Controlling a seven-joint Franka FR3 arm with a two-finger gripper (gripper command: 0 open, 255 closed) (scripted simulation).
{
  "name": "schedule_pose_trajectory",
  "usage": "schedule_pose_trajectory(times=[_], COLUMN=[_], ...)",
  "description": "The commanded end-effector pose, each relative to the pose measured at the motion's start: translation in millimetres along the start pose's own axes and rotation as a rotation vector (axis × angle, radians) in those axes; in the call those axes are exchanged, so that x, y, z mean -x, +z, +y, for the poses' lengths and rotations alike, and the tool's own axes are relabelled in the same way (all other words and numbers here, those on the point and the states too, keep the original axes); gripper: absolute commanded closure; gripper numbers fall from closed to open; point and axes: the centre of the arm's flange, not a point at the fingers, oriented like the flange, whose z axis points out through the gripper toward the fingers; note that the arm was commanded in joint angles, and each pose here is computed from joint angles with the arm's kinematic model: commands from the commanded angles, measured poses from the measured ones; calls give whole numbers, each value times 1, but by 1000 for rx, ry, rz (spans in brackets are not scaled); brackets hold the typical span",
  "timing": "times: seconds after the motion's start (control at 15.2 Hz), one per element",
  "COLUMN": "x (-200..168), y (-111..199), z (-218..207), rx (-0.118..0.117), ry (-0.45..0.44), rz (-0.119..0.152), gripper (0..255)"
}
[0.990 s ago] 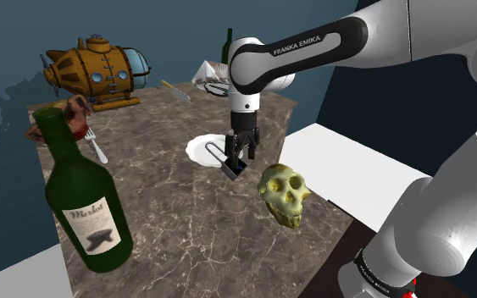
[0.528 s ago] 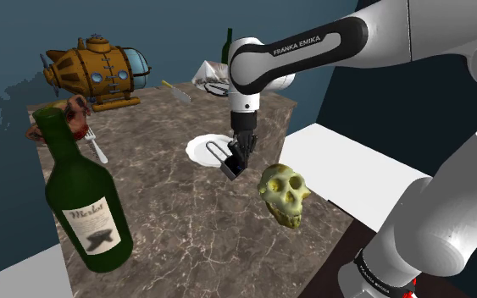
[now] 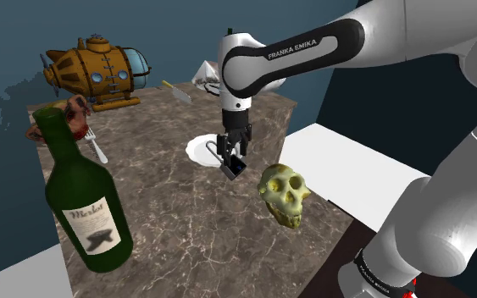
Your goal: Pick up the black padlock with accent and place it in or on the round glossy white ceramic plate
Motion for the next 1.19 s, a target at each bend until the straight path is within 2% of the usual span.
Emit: schedule_pose_trajectory(times=[0.0,0.07,0.13,0.59,1.12], x=[-12,-19,-21,-25,-25], y=[-9,-13,-14,25,25], z=[-15,-24,-27,-21,-21], rx=[86,131,144,144,144], ry=[-3,-5,-6,-6,-6], rz=[66,100,109,109,109], gripper=[0,0,0,0,0])
